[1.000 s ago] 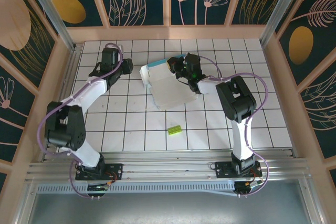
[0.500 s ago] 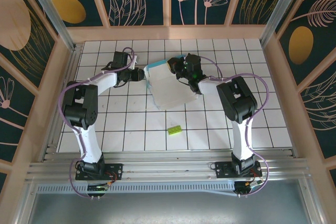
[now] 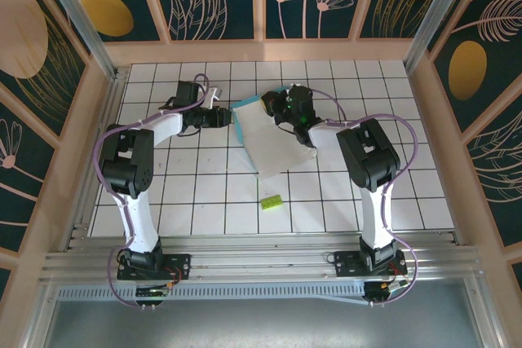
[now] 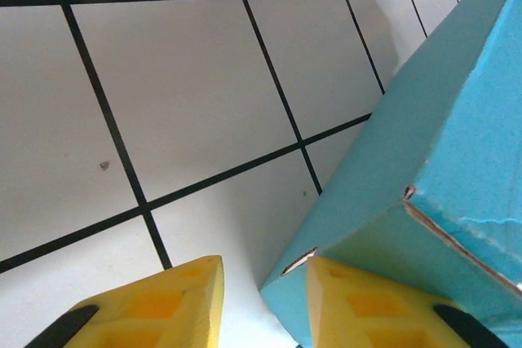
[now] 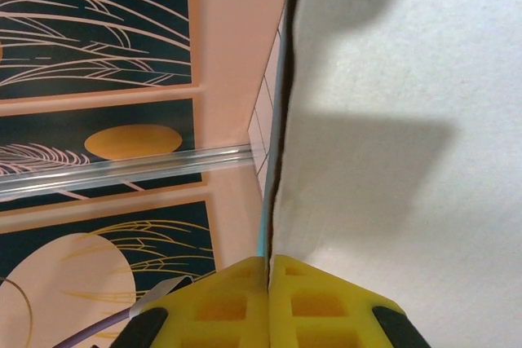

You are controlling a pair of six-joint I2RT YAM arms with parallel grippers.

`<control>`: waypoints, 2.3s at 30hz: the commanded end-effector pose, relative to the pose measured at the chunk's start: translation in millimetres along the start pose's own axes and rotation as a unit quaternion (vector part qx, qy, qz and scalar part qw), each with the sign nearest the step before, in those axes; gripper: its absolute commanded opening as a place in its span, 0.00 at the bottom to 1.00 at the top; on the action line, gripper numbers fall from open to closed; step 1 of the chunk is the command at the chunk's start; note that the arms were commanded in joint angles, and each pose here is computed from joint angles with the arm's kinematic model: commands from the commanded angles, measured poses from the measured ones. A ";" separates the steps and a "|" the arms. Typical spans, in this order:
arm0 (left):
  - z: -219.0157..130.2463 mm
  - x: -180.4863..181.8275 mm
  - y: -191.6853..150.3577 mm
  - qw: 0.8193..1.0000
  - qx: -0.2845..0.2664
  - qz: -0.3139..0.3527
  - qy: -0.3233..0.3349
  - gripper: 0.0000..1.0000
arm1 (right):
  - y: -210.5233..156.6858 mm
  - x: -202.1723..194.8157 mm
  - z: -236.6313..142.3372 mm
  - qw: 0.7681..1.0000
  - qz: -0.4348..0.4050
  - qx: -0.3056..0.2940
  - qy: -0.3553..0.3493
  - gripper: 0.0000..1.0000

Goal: Fold the paper box

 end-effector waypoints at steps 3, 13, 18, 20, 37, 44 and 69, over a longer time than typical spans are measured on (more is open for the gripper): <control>-13.4 -10.0 0.0 0.999 -0.027 0.037 0.004 0.33 | -2.3 -4.3 -8.9 1.000 -0.018 -0.004 -0.019 0.07; -34.0 -31.2 -30.9 0.995 -0.050 0.086 0.008 0.36 | -0.7 6.9 -10.2 0.999 -0.033 -0.008 -0.014 0.07; -19.5 -28.8 -27.3 0.995 -0.035 0.087 -0.021 0.36 | -0.7 5.5 -10.2 0.999 -0.031 -0.010 -0.017 0.07; -16.1 -32.5 -24.2 0.994 -0.040 0.088 -0.045 0.36 | -0.3 4.2 -10.3 0.999 -0.030 -0.010 -0.019 0.07; 11.2 -47.1 -30.3 0.994 -0.008 0.093 -0.056 0.34 | -7.6 2.1 -14.8 1.000 -0.030 0.000 -0.010 0.07; 11.7 -39.8 -30.8 0.995 -0.005 0.096 0.002 0.35 | -16.2 3.1 -24.0 0.999 -0.027 0.028 0.024 0.06; -4.2 -37.5 -29.2 0.989 -0.008 0.138 0.060 0.43 | -22.4 -26.7 -50.6 0.995 -0.094 0.017 -0.013 0.06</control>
Point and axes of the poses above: each hand's point on the last joint's axis, 136 mm out from that joint toward the fingers, its own z axis out along the fingers, its own x axis along the line the jaws close on, y = z × x, the point moved 6 cm from there along -z, back along the fingers, and after that the axes turned 13 degrees about z, right-handed, at the moved point
